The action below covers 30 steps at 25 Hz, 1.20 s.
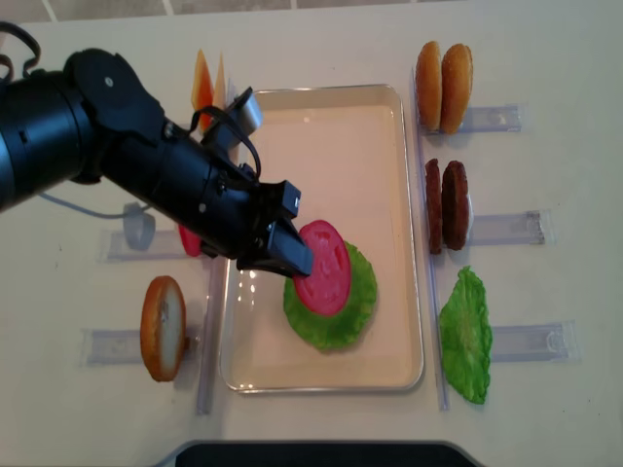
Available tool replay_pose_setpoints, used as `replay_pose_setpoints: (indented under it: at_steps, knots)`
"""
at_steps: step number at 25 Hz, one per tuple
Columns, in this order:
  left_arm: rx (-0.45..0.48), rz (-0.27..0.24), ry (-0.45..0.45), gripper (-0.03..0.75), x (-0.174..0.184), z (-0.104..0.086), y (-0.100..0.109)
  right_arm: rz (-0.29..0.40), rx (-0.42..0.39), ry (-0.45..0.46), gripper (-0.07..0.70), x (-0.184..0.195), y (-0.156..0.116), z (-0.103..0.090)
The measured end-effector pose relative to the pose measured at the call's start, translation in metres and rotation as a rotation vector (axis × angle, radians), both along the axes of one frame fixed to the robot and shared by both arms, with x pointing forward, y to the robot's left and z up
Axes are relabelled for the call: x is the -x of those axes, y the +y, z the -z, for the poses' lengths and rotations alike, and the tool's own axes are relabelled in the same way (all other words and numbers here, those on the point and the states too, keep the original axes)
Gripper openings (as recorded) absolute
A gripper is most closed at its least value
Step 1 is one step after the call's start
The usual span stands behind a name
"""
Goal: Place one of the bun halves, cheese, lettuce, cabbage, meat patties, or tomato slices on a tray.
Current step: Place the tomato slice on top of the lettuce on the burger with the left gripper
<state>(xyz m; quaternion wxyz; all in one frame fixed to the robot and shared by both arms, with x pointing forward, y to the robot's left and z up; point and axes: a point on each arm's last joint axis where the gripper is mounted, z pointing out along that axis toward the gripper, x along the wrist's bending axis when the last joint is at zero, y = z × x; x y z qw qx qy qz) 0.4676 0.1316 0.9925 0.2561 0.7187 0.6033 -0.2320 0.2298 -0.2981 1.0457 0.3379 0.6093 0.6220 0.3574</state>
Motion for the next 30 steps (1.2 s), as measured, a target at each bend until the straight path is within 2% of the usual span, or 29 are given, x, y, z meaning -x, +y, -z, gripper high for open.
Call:
replay_pose_setpoints:
  at_steps: [3, 10, 19, 30]
  knots:
    - [-0.022, 0.008, -0.016, 0.045, 0.006, 0.011, -0.003, 0.0, 0.0, 0.0, 0.556, 0.0, 0.0, 0.0]
    - [-0.019, -0.036, -0.087, 0.045, 0.002, 0.012, -0.009, 0.0, 0.0, 0.0, 0.556, 0.0, 0.0, 0.0]
    - [0.027, -0.055, -0.051, 0.045, -0.006, 0.028, -0.017, 0.0, 0.0, 0.0, 0.556, 0.0, 0.0, 0.0]
    - [0.006, -0.042, -0.021, 0.045, -0.007, 0.043, -0.022, 0.0, 0.0, 0.0, 0.556, 0.0, 0.0, 0.0]
